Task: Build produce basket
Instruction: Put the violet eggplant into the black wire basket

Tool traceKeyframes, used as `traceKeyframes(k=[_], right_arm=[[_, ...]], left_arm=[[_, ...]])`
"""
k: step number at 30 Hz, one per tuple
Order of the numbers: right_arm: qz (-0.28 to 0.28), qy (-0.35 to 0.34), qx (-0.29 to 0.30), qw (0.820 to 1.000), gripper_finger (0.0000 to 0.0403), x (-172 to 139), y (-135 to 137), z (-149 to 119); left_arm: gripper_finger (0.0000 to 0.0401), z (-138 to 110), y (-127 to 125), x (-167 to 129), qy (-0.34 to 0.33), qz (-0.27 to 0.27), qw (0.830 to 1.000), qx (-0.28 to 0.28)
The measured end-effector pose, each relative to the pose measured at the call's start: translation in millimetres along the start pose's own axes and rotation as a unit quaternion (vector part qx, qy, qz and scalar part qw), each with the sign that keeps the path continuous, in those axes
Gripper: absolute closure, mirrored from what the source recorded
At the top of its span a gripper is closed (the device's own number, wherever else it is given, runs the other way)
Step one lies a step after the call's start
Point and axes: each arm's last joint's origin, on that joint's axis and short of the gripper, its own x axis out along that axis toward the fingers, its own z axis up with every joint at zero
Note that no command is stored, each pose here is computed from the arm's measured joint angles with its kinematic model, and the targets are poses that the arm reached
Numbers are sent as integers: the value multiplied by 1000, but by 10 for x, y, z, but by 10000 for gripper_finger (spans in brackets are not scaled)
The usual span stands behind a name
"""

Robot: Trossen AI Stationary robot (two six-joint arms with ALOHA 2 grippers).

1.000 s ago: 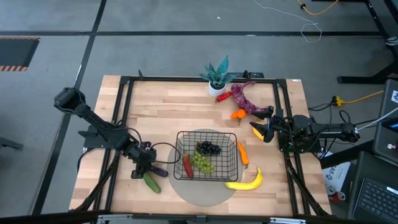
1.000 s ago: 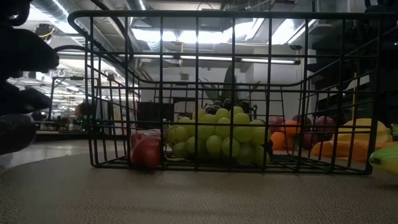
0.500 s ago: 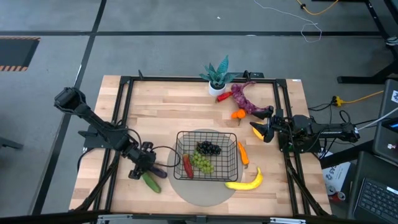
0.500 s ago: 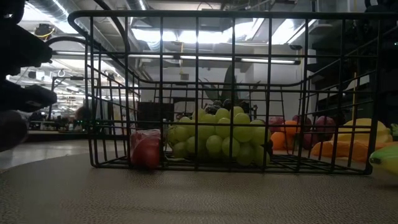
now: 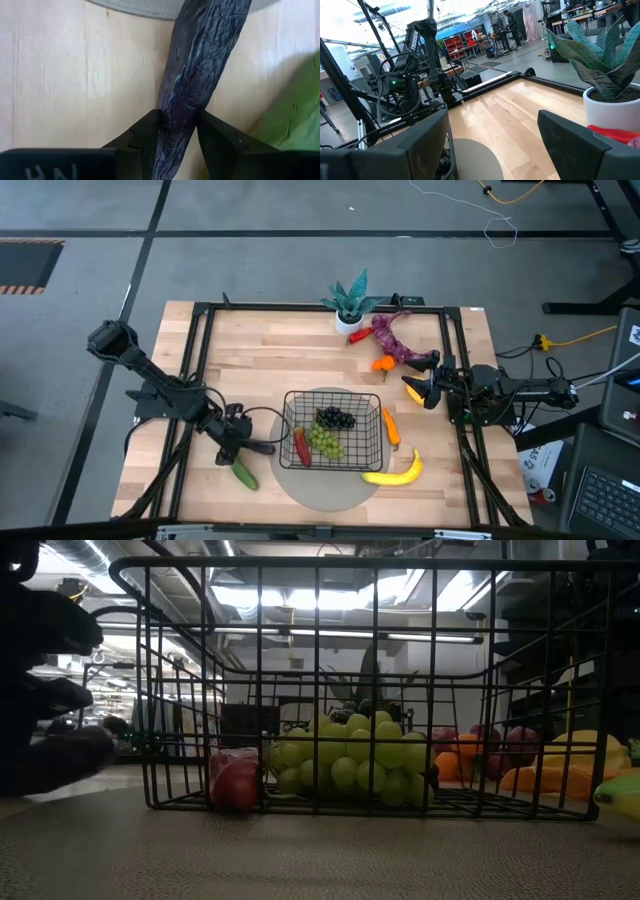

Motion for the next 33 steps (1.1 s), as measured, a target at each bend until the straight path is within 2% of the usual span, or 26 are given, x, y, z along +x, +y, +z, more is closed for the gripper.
traceKeyframes(k=[8,16,22,33], right_arm=[[0,0,0,1000,93,0,0,0],[0,0,0,1000,93,0,0,0],[0,0,0,1000,93,0,0,0],[-2,6,-2,1000,93,0,-4,-11]], left_arm=[[283,26,-12,6,-17,-4,999,-35],[386,102,-47,-83,-39,-13,998,-39],[397,343,-153,-377,-69,2,997,-21],[401,602,-181,-1072,-17,110,994,9]])
